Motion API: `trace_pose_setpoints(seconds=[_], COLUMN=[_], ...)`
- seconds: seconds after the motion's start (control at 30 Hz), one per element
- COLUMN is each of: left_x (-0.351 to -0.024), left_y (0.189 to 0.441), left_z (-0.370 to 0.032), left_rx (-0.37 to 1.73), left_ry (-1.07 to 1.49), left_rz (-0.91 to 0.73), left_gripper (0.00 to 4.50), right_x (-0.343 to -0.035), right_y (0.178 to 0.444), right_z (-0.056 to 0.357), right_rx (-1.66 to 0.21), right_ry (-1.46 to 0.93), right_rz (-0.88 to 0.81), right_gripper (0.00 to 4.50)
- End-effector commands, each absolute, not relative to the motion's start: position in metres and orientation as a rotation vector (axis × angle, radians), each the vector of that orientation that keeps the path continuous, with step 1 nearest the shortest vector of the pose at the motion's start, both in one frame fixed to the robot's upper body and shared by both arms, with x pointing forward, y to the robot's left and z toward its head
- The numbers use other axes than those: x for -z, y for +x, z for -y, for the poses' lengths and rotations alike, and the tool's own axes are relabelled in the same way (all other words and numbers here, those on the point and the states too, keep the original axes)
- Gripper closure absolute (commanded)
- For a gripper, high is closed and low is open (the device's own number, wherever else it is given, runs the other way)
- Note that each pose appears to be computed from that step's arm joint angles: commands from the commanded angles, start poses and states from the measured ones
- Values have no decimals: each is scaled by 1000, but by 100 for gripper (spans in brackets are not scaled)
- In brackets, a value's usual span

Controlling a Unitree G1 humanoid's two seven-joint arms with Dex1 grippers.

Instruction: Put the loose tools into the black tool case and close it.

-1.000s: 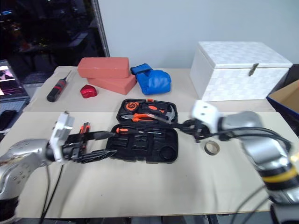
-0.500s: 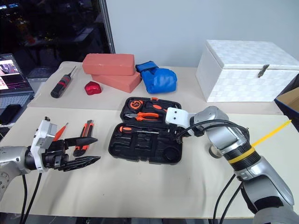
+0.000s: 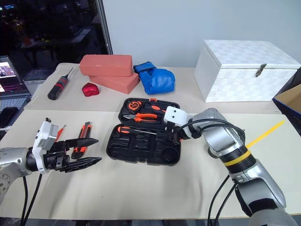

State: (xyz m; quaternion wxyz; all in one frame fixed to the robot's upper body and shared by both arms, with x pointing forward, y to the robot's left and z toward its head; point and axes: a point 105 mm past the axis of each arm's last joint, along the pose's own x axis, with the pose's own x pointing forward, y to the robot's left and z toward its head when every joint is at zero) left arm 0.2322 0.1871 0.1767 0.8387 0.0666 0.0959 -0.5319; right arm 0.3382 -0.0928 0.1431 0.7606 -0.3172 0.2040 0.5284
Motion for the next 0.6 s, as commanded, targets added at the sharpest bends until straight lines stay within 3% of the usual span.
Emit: trace_pose_setpoints(seconds=[0.03,0.27,0.57,0.6], left_x=[-182,-181,-180,-180], left_y=[232,231,230,230], left_z=[-185,-183,-182,-181], left_rx=[1129,1132,1135,1137], left_ry=[175,170,177,178], left_rz=[-173,-177,-180,-180], left_gripper=[70,70,70,70], right_x=[-159,-152,-123,-122], right_y=[333,334,341,343], right_z=[90,86,107,108], right_rx=[-1168,-1169,-1150,-1148], right_ry=[-687,-722,-847,-850], right_rz=[-371,-362,-497,-501], right_gripper=[377,377,377,327])
